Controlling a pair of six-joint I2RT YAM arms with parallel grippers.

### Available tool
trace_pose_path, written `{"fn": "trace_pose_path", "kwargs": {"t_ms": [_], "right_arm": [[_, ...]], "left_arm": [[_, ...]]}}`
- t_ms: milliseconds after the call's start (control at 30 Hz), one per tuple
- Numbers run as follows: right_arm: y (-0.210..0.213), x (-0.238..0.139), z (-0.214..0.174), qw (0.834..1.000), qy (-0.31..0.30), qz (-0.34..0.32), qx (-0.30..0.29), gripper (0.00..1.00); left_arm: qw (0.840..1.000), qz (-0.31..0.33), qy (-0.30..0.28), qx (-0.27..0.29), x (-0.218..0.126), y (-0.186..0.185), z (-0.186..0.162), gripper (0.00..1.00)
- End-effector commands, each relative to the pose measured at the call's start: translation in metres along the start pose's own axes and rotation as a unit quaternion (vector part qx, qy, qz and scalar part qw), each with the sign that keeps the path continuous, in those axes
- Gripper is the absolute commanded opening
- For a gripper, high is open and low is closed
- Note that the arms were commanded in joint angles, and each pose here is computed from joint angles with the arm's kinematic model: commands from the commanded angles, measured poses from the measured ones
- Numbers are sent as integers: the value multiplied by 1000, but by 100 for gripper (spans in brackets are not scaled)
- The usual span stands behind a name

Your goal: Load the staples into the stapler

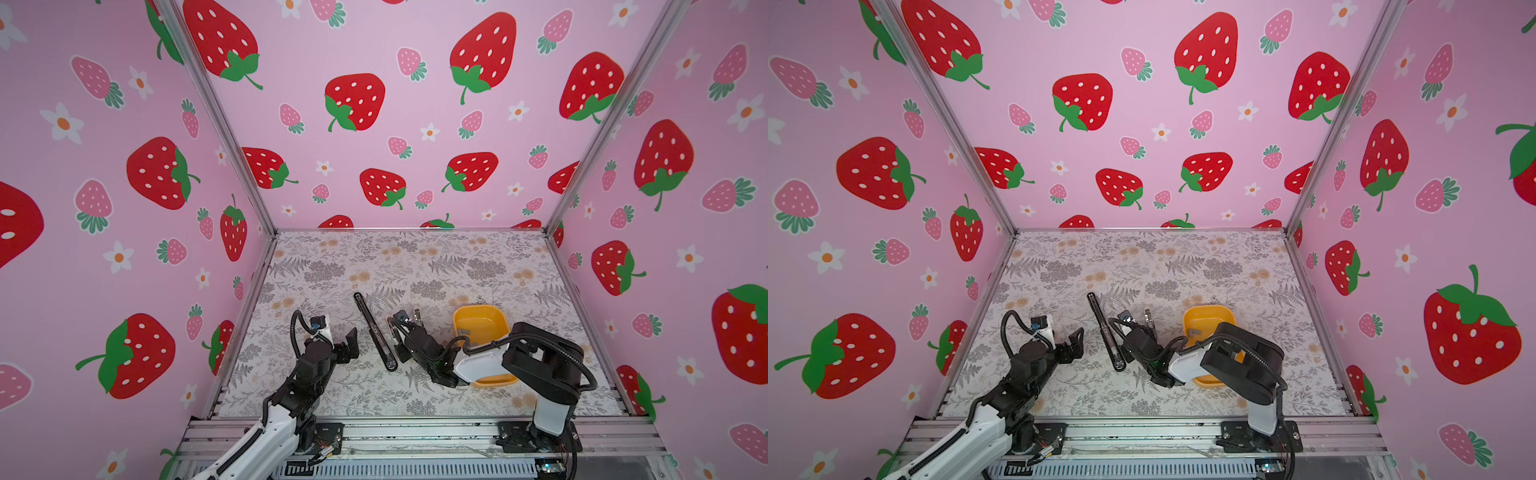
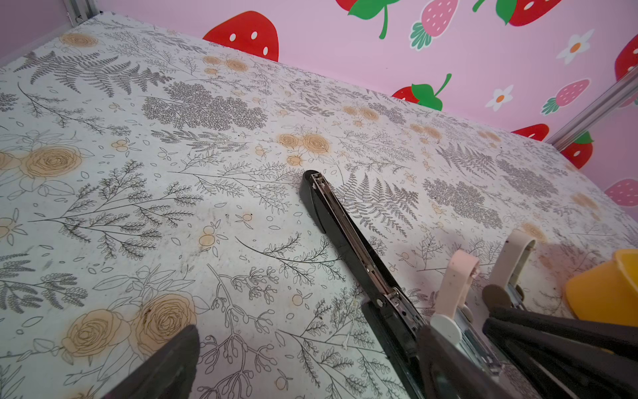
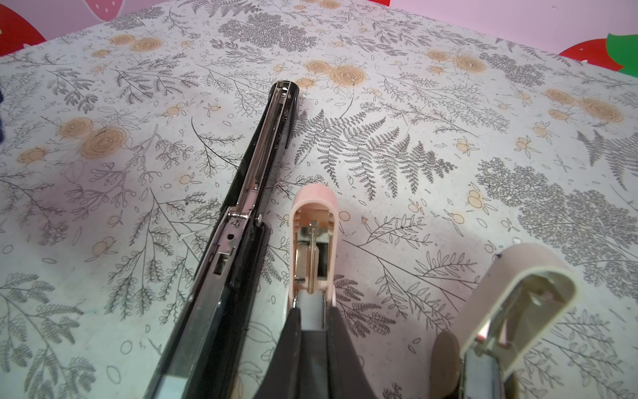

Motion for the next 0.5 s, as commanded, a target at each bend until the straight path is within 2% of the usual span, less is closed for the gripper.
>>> {"fn": "trace_pose_path", "kwargs": {"t_ms": [0, 467], "right_arm": [[1, 5, -1, 1000, -1, 4, 2, 7], [4, 7, -3, 1000, 0, 11, 4, 7]], "left_arm": [[1000, -5, -26, -10, -1, -6, 17, 99], [1000, -6, -26, -10, -1, -6, 17, 99]]}}
Point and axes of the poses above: each gripper's point midway between its finger pads, its own x axis out along the fingers, its own y axis along the line the jaws close on, z = x × y, the point moved 3 cm from there along -x, back along the fingers, and after that the axes turned 5 degrees about -x, right-handed, at the moved point
